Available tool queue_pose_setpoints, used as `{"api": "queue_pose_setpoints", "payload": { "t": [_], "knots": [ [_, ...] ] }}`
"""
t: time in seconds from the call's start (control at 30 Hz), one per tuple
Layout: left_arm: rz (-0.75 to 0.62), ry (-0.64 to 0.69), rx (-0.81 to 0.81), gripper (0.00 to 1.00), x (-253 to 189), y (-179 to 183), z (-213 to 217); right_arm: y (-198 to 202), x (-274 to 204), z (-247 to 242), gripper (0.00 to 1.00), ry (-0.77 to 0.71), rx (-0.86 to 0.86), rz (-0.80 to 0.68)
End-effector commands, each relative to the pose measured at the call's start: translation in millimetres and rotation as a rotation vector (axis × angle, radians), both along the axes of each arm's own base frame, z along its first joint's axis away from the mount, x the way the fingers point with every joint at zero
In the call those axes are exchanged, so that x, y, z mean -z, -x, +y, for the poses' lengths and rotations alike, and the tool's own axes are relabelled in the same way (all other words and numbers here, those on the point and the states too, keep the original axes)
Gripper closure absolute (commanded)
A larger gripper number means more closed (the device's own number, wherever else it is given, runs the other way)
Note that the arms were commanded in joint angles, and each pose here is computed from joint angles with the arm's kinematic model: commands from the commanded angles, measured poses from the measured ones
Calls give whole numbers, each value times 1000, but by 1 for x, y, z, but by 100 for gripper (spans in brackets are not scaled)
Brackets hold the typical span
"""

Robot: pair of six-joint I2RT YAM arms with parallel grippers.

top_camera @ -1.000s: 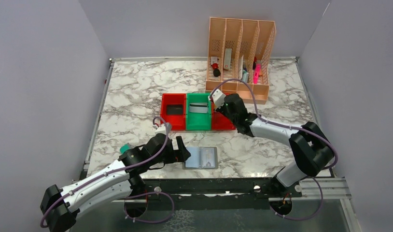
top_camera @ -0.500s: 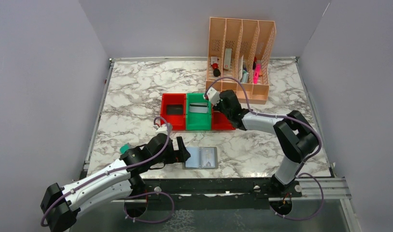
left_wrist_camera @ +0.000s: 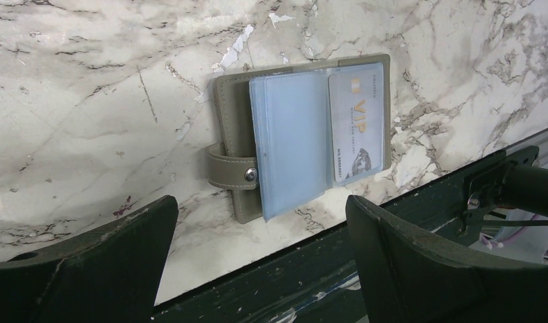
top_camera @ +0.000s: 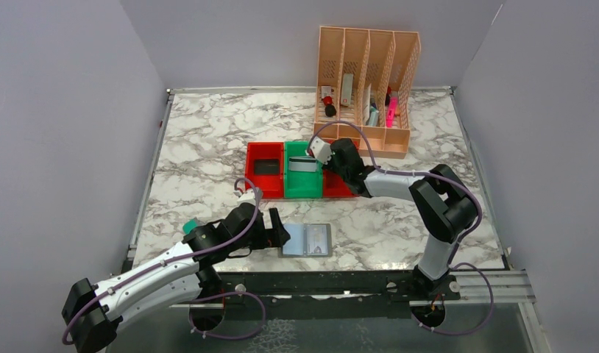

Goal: Take the credit cards out of the card holder

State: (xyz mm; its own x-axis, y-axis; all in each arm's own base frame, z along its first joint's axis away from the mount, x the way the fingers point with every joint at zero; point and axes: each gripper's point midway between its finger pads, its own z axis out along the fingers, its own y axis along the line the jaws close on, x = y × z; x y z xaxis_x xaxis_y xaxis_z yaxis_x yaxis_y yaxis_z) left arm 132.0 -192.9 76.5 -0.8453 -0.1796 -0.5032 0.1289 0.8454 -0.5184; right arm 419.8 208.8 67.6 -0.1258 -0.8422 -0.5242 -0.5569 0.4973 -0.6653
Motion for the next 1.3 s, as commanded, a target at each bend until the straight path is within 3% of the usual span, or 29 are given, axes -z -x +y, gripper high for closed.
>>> {"api": "queue_pose_setpoints", "payload": {
  "t": [0.0, 0.1, 0.47, 0.67, 0.83, 1.0, 1.13, 1.27],
  "knots": [
    [0, -4, -2, 1, 0, 0, 1, 4, 9, 4, 85, 11, -30, 43],
    [-6, -2, -7, 1, -2, -1, 1, 7, 9, 9, 79, -21, -51, 51],
    [-11, 8, -15, 1, -3, -1, 2, 12, 16, 7, 75, -30, -44, 70],
    [-14, 12, -13, 1, -4, -1, 1, 16, 11, 13, 65, -89, -40, 85],
    [-12, 18, -14, 1, -6, -1, 1, 18, -2, 16, 63, -150, -22, 82],
    [-22, 24, -14, 1, -10, -3, 0, 24, -30, 21, 51, -240, -26, 66],
    [-25, 24, -16, 1, -12, -4, -1, 28, -60, 19, 50, -321, -8, 13],
    [-30, 27, -21, 1, -15, -6, -2, 46, -119, 20, 50, -594, 40, -34]
  ]
}}
